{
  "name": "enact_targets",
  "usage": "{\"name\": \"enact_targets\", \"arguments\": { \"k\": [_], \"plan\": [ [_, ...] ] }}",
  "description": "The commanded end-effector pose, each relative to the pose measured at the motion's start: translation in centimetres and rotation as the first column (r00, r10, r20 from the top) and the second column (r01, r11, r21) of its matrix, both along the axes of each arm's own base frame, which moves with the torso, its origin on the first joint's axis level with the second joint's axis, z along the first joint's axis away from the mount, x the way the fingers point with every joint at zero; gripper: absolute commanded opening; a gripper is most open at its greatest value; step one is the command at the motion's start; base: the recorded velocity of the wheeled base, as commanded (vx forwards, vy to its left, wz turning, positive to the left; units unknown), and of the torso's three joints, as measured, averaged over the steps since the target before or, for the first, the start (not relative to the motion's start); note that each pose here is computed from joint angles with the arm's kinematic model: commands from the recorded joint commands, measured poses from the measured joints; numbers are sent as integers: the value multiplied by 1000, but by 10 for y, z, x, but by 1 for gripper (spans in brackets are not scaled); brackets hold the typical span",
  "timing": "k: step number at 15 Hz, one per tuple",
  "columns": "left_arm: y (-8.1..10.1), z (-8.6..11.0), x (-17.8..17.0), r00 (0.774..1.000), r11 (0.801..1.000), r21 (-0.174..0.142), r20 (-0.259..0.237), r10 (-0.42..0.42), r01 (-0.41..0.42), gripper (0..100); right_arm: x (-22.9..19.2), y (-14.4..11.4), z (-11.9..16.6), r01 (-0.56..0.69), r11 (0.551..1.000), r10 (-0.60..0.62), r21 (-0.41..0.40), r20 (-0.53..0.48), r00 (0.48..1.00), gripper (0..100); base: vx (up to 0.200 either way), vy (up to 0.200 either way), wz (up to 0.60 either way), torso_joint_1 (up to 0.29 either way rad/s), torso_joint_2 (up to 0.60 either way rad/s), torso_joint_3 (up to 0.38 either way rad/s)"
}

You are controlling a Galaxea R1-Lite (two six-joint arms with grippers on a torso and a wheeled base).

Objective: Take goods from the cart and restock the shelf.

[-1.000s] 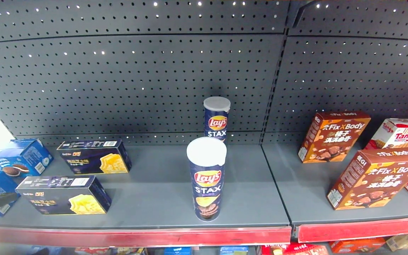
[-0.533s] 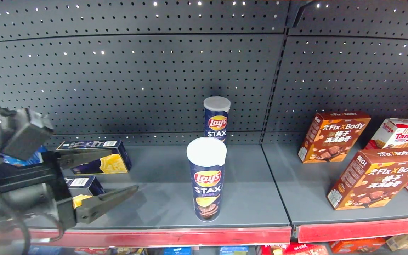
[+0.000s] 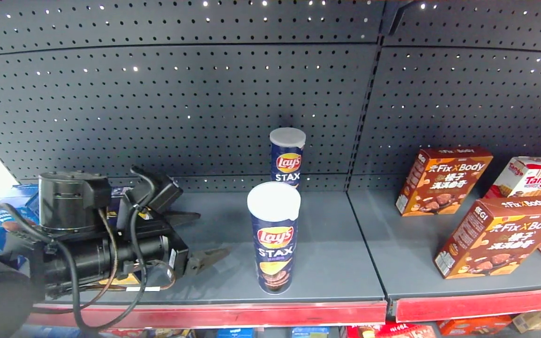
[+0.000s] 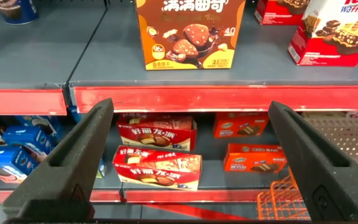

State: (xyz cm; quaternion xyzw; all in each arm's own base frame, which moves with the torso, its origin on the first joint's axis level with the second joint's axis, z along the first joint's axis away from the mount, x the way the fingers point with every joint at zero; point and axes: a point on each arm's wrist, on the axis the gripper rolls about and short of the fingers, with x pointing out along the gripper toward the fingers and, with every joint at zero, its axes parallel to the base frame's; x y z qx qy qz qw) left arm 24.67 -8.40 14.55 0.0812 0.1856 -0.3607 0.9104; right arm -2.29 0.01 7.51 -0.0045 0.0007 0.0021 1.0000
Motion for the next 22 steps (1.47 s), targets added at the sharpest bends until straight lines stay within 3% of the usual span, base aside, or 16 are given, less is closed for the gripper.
{"name": "enact_targets", "arguments": {
  "k": [1, 6, 22],
  "plan": [
    [-6, -19, 9, 998, 1000, 28, -63, 1, 0, 100, 0, 0, 0, 0, 1000, 0, 0, -2, 1000, 100, 0, 0, 0, 0, 0, 0],
    [-30, -20, 15, 999, 998, 64, -46, 0, 3, 100, 0, 0, 0, 0, 1000, 0, 0, -2, 1000, 100, 0, 0, 0, 0, 0, 0],
    [-50, -15, 13, 999, 997, 73, -15, -33, 34, 100, 0, 0, 0, 0, 1000, 0, 0, -2, 1000, 100, 0, 0, 0, 0, 0, 0]
  ]
}}
